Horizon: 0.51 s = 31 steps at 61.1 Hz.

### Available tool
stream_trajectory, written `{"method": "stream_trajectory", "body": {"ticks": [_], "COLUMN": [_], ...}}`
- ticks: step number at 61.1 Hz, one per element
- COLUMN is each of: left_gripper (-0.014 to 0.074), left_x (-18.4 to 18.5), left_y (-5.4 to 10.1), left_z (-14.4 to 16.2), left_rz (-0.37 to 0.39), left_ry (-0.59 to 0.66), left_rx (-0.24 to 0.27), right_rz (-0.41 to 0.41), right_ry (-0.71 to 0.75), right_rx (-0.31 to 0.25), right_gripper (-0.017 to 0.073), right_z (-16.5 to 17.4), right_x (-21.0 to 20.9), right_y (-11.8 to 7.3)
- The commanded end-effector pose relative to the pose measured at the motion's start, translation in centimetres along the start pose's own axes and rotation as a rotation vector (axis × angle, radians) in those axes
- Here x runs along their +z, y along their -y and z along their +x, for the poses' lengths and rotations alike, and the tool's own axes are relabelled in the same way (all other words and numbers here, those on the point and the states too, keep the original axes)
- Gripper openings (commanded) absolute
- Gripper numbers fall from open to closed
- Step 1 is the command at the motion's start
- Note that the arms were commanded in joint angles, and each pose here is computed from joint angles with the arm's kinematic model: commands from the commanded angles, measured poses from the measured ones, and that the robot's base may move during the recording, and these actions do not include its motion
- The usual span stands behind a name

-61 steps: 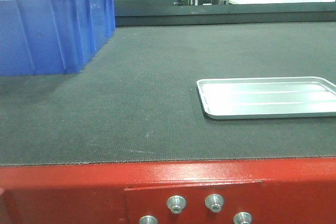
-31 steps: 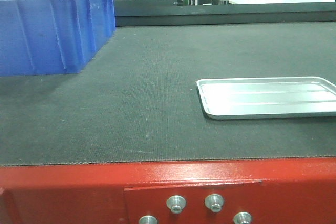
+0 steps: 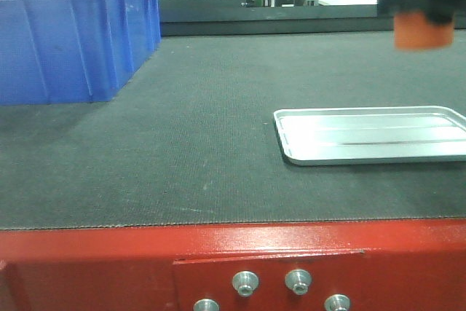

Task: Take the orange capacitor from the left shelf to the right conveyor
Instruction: 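Lower the right gripper with the cylinder onto the metal tray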

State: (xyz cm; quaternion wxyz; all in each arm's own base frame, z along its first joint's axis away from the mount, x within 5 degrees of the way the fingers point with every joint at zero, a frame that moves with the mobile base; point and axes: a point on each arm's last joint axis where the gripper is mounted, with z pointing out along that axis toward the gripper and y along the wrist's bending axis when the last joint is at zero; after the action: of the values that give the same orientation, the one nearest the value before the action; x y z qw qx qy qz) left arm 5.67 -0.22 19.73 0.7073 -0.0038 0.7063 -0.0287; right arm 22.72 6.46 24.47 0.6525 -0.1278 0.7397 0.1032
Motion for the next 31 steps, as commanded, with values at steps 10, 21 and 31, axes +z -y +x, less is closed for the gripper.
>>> {"method": "stream_trajectory", "body": {"ticks": [10, 21, 31], "left_gripper": [-0.0127, -0.0127, -0.0127], "left_x": [-0.2, -0.2, -0.2], "left_y": [0.0, 0.0, 0.0], "left_z": [-1.0, -1.0, -1.0], "left_rz": [0.000, 0.000, 0.000], "left_ry": [0.106, 0.106, 0.106], "left_rx": [-0.003, -0.003, -0.003], "right_rz": [0.031, 0.040, 0.034], "right_ry": [0.159, 0.166, 0.143], "right_rx": [0.007, 0.018, -0.042], "right_gripper": [0.0115, 0.0115, 0.0115], "right_z": [0.9, 3.0, 5.0], "right_x": [2.5, 3.9, 4.9], "right_y": [1.7, 2.5, 2.5]}}
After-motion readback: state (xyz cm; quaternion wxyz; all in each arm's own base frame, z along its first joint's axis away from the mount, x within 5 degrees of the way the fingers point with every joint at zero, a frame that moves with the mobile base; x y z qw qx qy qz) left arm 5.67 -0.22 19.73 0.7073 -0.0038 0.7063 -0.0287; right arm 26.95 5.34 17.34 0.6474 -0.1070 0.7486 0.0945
